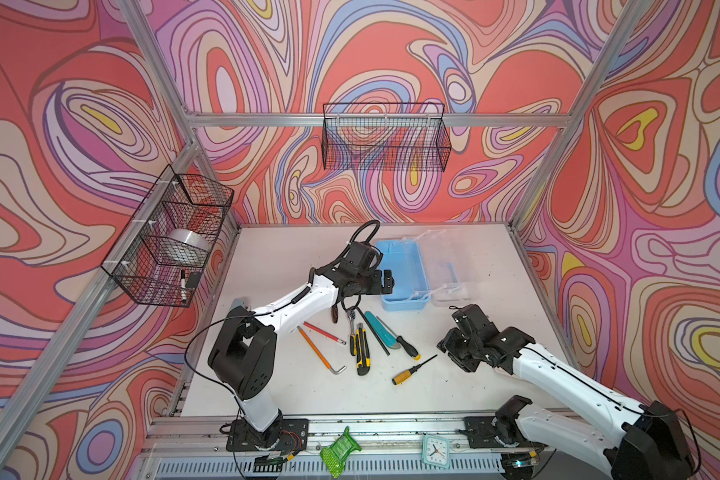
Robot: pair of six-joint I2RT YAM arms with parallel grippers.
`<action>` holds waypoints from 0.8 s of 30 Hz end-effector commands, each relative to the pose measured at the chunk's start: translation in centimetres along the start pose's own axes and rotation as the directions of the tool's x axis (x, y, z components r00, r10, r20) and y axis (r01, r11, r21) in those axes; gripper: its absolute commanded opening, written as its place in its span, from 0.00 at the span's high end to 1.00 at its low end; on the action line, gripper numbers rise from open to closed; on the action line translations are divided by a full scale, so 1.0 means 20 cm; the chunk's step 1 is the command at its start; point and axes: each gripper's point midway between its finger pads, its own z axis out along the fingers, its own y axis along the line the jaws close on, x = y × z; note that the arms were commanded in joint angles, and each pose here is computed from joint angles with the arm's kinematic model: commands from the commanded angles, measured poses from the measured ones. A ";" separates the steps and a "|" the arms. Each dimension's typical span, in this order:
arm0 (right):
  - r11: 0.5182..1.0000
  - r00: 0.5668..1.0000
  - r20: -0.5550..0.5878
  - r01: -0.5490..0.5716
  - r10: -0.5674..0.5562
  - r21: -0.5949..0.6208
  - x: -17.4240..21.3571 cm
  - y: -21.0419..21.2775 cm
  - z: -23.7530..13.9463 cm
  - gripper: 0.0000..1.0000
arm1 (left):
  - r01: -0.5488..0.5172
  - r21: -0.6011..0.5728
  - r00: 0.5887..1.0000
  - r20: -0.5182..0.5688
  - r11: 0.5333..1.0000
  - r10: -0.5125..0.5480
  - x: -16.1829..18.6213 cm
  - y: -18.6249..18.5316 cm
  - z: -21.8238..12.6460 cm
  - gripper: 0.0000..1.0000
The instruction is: Pack the tool kit
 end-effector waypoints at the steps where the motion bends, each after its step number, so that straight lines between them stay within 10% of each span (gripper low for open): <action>1: 0.996 0.996 0.024 -0.088 0.088 0.024 0.04 0.01 0.03 0.49 | -0.054 -0.077 0.999 0.000 0.996 0.054 0.04 0.10 -0.04 0.00; 24: 0.964 0.983 0.001 -0.182 0.186 0.191 0.22 -0.01 0.26 0.65 | -0.079 -0.088 0.997 0.004 0.993 0.080 0.22 0.23 -0.09 0.00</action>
